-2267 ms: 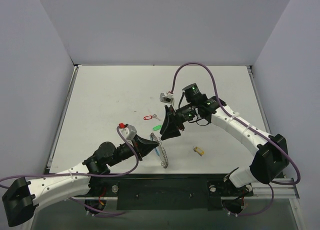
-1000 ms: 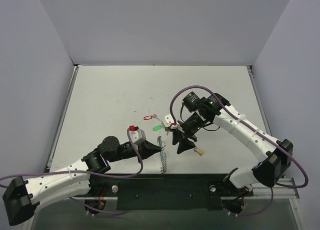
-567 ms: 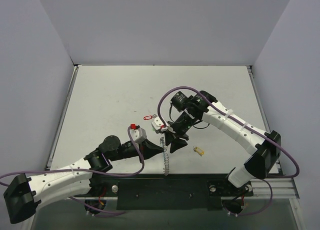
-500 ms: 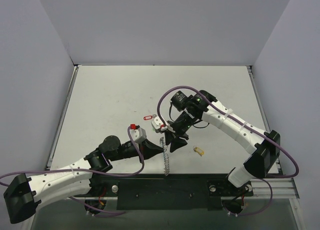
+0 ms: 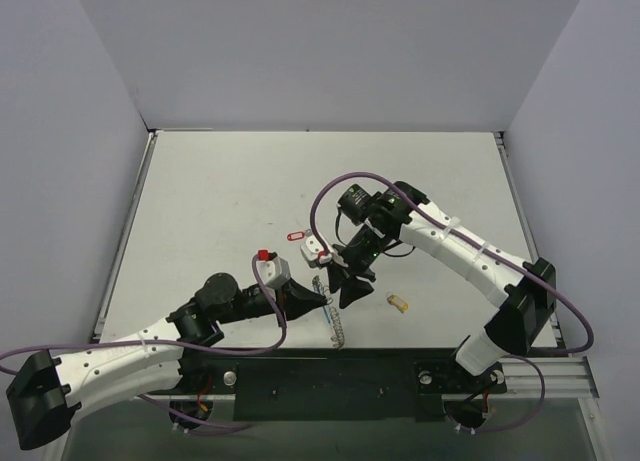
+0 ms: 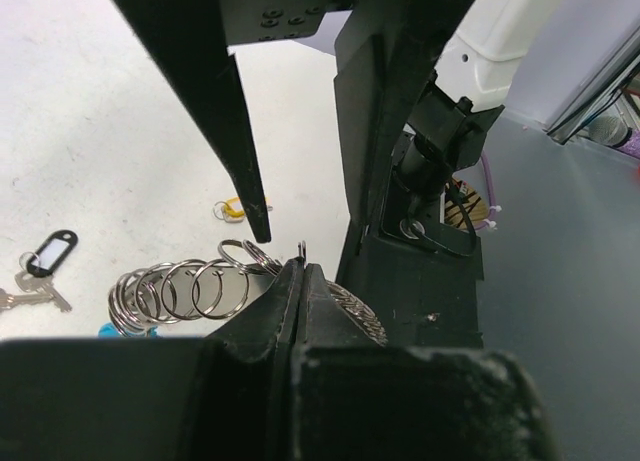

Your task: Put the keys on the keyring

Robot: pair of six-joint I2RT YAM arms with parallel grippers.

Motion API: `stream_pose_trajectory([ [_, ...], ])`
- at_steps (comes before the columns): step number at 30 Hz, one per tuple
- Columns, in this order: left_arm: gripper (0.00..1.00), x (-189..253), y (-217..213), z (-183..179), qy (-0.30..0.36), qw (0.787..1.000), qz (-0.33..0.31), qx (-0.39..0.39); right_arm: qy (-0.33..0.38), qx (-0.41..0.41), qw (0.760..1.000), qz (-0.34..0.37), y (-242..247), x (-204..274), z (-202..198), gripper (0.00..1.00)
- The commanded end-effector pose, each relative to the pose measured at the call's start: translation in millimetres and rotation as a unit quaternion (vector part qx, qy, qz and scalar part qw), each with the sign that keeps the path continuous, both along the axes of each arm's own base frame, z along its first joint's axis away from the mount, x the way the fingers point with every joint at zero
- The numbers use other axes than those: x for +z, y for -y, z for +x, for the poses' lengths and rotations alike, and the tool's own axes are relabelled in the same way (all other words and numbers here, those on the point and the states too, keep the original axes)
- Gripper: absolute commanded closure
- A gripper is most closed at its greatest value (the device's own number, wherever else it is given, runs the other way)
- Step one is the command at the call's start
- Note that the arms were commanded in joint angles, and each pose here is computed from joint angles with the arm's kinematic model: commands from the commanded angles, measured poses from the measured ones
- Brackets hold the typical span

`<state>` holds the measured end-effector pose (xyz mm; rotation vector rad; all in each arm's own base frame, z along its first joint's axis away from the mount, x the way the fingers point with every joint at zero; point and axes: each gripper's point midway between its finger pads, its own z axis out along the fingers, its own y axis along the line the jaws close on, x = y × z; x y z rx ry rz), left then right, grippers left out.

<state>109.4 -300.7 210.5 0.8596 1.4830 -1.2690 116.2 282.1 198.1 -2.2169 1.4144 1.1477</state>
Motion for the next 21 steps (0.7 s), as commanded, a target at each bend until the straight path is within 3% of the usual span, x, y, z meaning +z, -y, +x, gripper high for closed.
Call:
stream_pose_trajectory([
  [1, 1.00, 26.9, -2.2, -3.8, 0.077, 0.997, -0.030, -0.013, -0.039, 0.006, 0.999, 0.004, 4.6, 6.0, -14.4, 0.62],
  [8, 1.00, 24.3, -6.9, -5.6, 0.168, 0.985, 0.023, -0.027, -0.036, -0.043, 0.998, 0.032, 34.3, 32.2, -2.8, 0.58],
  [21, 1.00, 27.5, -9.3, -4.5, 0.288, 0.949, 0.108, -0.064, -0.098, -0.153, 0.983, 0.017, 69.1, -4.5, 21.2, 0.48],
])
